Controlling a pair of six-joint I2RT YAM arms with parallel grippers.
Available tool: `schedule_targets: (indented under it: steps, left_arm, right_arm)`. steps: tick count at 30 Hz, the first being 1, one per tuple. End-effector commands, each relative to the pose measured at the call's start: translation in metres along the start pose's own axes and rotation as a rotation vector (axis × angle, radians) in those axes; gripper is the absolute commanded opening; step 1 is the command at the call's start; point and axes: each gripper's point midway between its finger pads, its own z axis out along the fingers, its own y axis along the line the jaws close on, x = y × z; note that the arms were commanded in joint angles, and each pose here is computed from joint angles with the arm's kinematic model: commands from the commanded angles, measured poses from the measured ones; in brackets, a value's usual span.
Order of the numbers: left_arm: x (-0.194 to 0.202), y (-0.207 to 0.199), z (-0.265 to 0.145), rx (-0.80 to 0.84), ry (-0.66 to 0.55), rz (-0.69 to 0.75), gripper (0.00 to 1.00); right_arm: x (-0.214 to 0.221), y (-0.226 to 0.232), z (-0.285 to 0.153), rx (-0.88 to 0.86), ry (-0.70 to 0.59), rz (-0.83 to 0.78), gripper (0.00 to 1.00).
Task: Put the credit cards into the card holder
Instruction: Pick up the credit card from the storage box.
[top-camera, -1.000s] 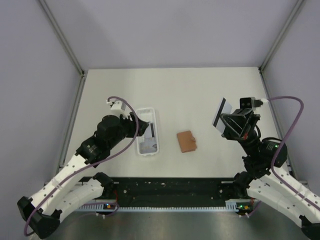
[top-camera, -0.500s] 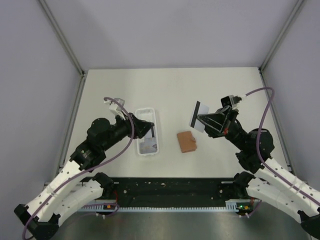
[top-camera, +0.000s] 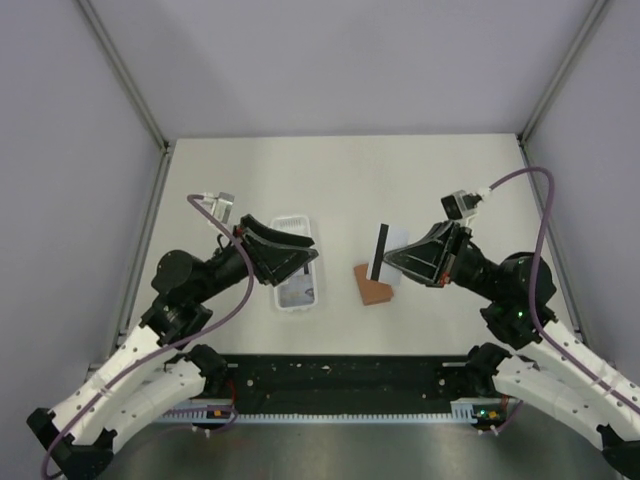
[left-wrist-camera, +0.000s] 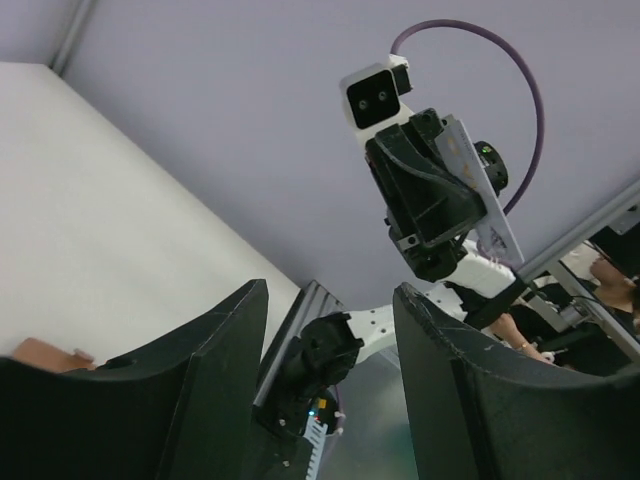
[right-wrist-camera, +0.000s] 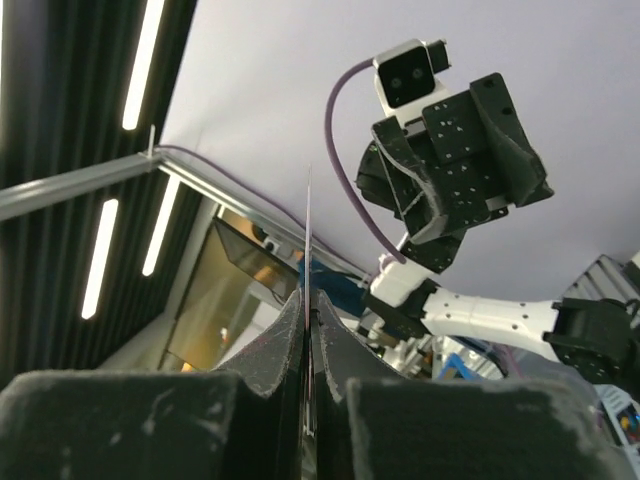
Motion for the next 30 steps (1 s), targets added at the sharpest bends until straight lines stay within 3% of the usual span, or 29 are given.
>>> schedule_targets:
  steps: [1,17,30]
  left_arm:
    - [-0.011,-0.045,0.005,0.182,-0.031,-0.004,0.59]
    - [0.005,-0.091,0.031,0.327,0.013,-0.023,0.59]
    - [0.025,-0.103,0.046,0.369,0.082,-0.012,0.57]
  right_arm:
    - [0.012,0.010,-0.005,0.022,0.082,-0.172,0.00]
    - [0.033,0.016,-0.017,0.003,0.216,-0.340,0.00]
    - [0.042,0.006,-0.027,0.057,0.291,-0.424,0.00]
